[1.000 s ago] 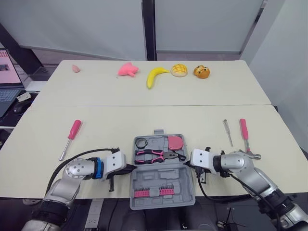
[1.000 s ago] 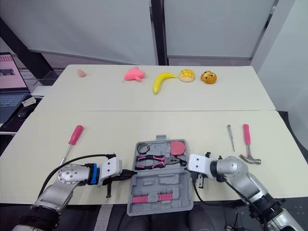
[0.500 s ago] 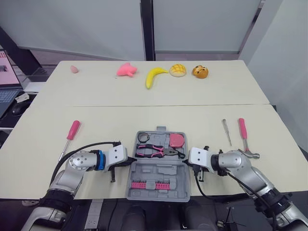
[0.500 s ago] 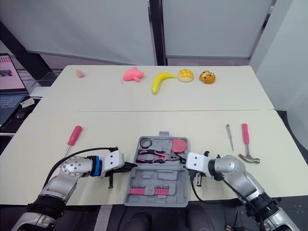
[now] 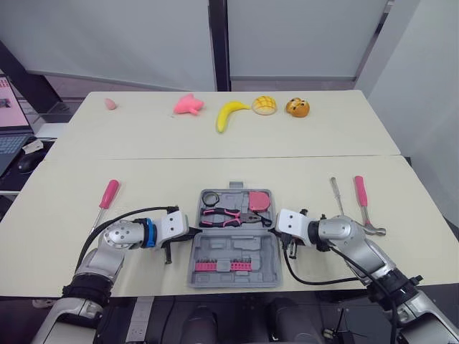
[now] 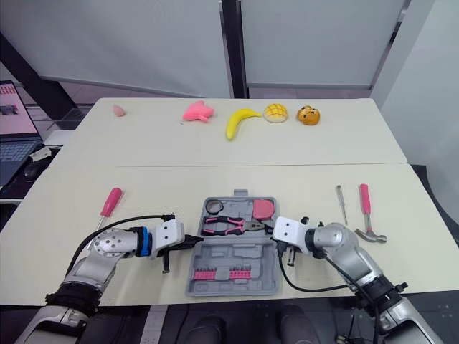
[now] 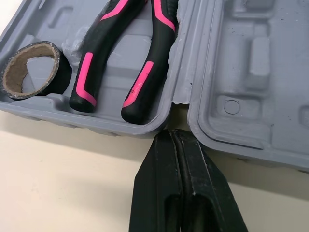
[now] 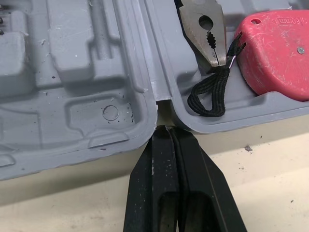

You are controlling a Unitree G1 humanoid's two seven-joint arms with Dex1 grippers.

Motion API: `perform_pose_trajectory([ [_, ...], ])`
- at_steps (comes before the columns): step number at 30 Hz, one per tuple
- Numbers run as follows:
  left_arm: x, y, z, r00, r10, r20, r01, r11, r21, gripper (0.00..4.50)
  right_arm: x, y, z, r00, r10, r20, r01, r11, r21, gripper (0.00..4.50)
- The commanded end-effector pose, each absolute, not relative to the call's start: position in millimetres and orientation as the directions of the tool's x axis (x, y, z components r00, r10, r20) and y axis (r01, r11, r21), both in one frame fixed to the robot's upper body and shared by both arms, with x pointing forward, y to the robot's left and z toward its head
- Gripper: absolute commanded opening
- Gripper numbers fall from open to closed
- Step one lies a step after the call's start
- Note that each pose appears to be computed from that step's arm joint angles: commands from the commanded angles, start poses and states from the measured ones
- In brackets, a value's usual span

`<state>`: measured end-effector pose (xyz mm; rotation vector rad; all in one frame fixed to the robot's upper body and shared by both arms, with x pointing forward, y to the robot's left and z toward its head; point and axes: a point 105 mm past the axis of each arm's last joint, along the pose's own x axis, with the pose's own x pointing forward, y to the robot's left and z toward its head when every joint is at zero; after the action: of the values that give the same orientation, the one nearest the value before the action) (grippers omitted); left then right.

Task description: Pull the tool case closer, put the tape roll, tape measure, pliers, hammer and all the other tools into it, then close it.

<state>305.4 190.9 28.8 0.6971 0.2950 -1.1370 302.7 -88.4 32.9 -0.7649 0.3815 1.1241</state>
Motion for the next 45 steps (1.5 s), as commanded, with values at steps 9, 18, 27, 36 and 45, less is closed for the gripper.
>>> perform_pose_trajectory([
  [9, 312.9, 179.7, 26.0, 0.413, -0.74, -0.531, 0.896, 0.226, 0.383, 0.02, 303.7, -78.0, 35.6, 0.404, 0.679, -0.613, -0.908, 0.212, -0.363, 0.0],
  [18, 315.5, 181.7, 22.8, 0.422, -0.733, -0.534, 0.892, 0.232, 0.387, 0.02, 309.3, -77.8, 37.8, 0.42, 0.674, -0.607, -0.9, 0.224, -0.374, 0.0],
  [27, 315.4, 183.4, 20.6, 0.425, -0.729, -0.537, 0.892, 0.234, 0.388, 0.02, 310.6, -78.2, 38.1, 0.421, 0.672, -0.61, -0.899, 0.222, -0.377, 0.0],
  [36, 313.8, 194.6, 27.7, 0.432, -0.724, -0.538, 0.895, 0.269, 0.356, 0.02, 314.0, -91.2, 44.1, 0.462, 0.643, -0.611, -0.884, 0.28, -0.373, 0.0],
  [45, 309.2, 233.2, 60.3, 0.511, -0.696, -0.505, 0.854, 0.347, 0.387, 1.42, 301.8, -132.3, 74.7, 0.572, 0.609, -0.55, -0.82, 0.413, -0.396, 0.0],
])
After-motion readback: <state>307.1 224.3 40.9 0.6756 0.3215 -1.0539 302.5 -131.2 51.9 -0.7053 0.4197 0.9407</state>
